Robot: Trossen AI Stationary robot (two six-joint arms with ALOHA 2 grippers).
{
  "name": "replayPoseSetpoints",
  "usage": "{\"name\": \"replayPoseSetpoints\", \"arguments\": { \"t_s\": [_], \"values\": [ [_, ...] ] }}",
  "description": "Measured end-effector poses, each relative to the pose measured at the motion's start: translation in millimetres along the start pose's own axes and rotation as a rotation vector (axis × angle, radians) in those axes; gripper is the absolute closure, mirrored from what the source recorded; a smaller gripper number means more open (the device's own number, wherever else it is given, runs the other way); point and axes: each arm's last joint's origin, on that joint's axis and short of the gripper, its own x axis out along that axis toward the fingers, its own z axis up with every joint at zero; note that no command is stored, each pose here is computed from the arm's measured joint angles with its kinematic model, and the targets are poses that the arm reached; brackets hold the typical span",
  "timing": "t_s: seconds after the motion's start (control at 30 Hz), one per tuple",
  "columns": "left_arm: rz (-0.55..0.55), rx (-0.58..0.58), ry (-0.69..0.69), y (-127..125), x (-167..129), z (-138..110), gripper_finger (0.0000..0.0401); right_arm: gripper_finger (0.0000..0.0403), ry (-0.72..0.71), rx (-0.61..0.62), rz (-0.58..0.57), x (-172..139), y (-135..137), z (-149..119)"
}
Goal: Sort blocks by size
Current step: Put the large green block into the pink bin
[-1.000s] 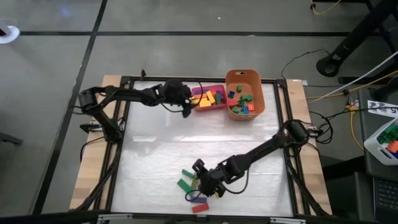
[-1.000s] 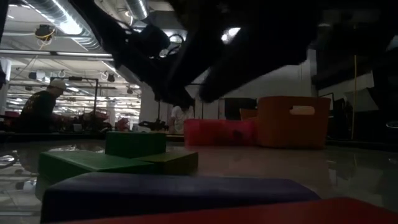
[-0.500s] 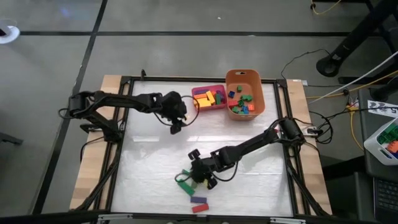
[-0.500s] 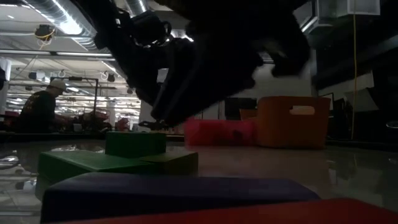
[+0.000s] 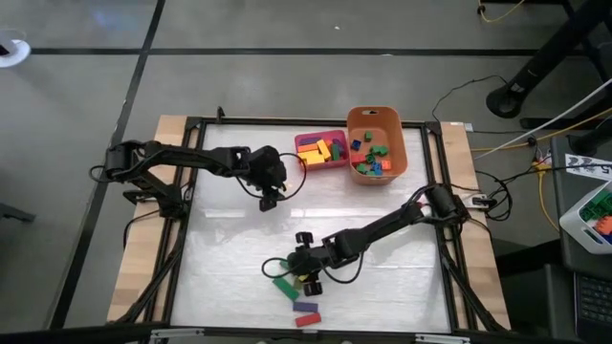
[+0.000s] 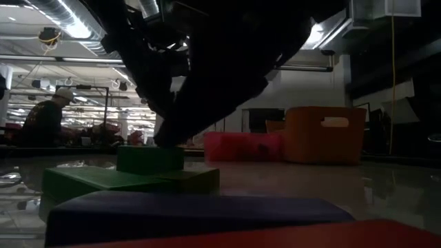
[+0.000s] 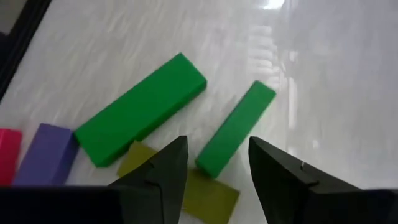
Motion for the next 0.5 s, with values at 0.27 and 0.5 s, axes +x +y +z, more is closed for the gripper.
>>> {"name": "replayPoseSetpoints", "arguments": {
  "t_s": [0.27, 0.5],
  "values": [
    [0.0, -0.004, 0.006, 0, 0, -1, 0.0244, 0.0233, -0.019, 0.022, -0.118, 0, -1, 0],
    [0.0, -0.002, 0.007, 0, 0, -1, 0.0244, 0.0233, 0.019, 0.021, -0.116, 13, -2, -10]
  ]
}}
